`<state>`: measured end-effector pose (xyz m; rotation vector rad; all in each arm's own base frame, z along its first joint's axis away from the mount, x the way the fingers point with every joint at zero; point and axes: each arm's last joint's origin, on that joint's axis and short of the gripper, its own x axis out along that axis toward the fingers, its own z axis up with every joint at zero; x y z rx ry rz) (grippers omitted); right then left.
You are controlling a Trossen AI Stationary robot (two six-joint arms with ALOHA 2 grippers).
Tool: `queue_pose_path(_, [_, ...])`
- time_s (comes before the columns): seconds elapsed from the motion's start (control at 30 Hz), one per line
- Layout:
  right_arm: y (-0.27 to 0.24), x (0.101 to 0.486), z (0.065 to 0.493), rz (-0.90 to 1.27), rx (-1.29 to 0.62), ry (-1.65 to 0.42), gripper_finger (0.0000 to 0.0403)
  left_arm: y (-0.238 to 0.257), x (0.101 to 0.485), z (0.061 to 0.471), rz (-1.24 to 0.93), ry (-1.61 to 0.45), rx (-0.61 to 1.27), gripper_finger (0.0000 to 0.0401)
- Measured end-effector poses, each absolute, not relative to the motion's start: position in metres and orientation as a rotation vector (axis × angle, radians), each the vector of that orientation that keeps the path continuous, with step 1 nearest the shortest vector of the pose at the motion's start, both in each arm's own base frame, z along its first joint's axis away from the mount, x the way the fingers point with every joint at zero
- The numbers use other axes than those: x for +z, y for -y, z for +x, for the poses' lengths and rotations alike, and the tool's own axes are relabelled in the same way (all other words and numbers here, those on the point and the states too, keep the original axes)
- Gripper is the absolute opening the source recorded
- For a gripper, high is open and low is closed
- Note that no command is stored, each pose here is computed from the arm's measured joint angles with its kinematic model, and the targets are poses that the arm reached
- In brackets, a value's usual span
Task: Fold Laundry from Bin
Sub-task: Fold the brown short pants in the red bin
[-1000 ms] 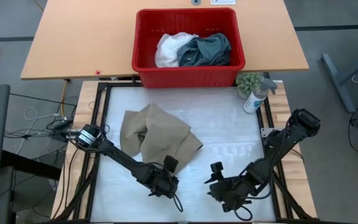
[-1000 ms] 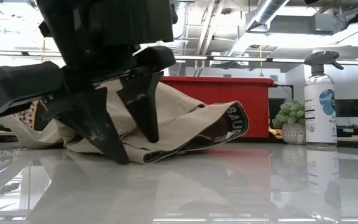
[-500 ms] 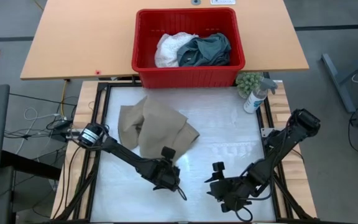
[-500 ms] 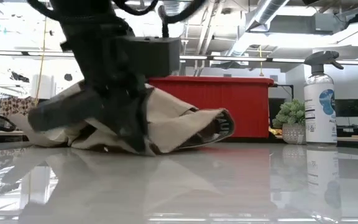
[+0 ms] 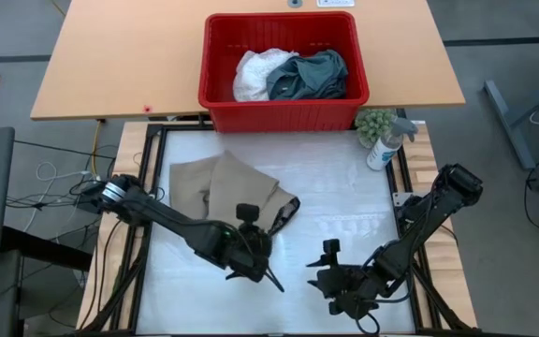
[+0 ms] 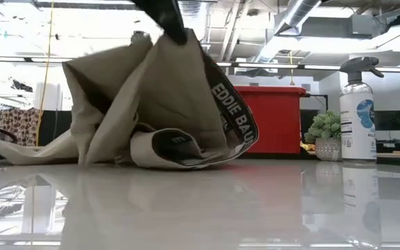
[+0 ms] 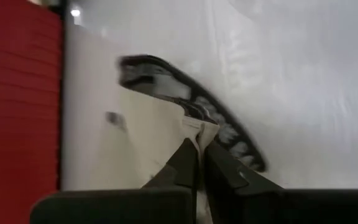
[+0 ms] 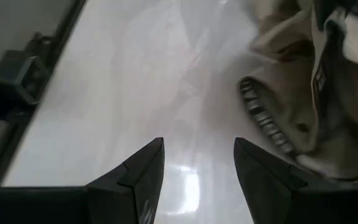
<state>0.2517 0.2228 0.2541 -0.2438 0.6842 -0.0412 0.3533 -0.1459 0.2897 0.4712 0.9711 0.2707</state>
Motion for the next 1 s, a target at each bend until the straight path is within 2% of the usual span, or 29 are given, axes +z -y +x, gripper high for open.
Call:
queue_pose_path(0.23, [-0.221, 0.253, 0.263, -0.308, -0.139, -0.594, 0.0220, 0.140, 0.334, 0.347, 0.472, -0.877, 0.347, 0.0000])
queue_pose_path(0.5, [-0.220, 0.231, 0.296, -0.260, -0.228, -0.529, 0.0220, 0.131, 0.343, 0.349, 0.504, -0.867, 0.398, 0.0000])
queue_pose_path(0.7, [-0.233, 0.205, 0.313, -0.376, -0.168, -0.505, 0.0220, 0.116, 0.348, 0.353, 0.544, -0.864, 0.466, 0.0000])
queue_pose_path(1.0, [-0.228, 0.193, 0.314, -0.353, -0.257, -0.538, 0.0220, 0.110, 0.411, 0.348, 0.540, -0.715, 0.508, 0.0000])
